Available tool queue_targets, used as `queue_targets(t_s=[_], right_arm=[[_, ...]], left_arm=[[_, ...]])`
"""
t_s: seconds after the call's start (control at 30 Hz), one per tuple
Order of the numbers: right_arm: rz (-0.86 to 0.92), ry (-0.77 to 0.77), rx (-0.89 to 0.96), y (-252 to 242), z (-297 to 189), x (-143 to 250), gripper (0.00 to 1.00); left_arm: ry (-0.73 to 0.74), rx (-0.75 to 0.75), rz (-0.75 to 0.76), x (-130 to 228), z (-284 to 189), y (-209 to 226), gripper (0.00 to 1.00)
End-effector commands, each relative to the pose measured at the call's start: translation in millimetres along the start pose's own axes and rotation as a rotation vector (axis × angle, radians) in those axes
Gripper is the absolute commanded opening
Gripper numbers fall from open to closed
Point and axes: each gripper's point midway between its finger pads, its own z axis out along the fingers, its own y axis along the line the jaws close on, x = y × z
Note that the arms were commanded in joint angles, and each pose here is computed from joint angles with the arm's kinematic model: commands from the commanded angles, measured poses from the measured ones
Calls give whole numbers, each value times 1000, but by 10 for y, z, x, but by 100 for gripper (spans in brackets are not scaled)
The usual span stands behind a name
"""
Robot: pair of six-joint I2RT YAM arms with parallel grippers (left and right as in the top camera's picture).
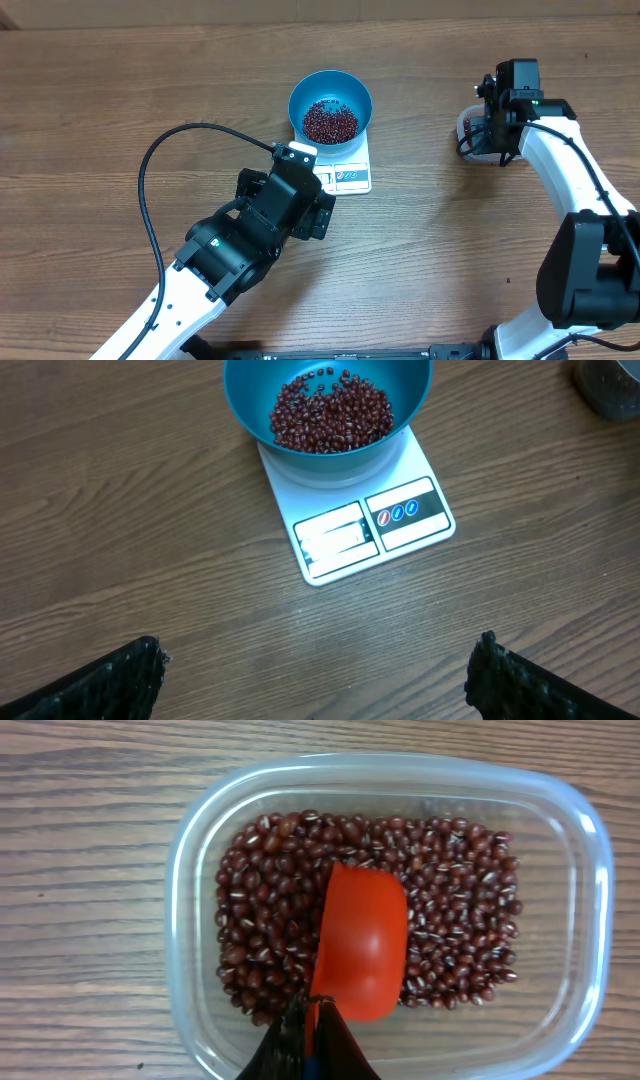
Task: Scoop item into bowl and weigh 150g on scale
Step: 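Drag the red cup through the beans to scoop with right gripper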
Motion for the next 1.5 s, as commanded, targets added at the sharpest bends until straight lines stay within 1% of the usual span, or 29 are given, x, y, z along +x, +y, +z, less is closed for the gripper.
queue_targets(t_s=[0.0, 0.2, 0.9, 1.27, 1.47], right_arm=[[-3, -28, -66, 96, -38, -87, 4], [-29, -39, -127, 201, -49, -105, 4], [-26, -39, -132, 202, -49, -103, 4], [60, -71, -309, 160, -86, -123, 4], [101, -66, -318, 31, -80, -83, 4]], left_arm=[[6, -12, 3, 14, 25, 37, 99], [6, -12, 3, 14, 25, 37, 99], [6, -12, 3, 14, 25, 37, 100], [7, -12, 4, 15, 25, 37, 99], [6, -12, 3, 14, 25, 37, 100]])
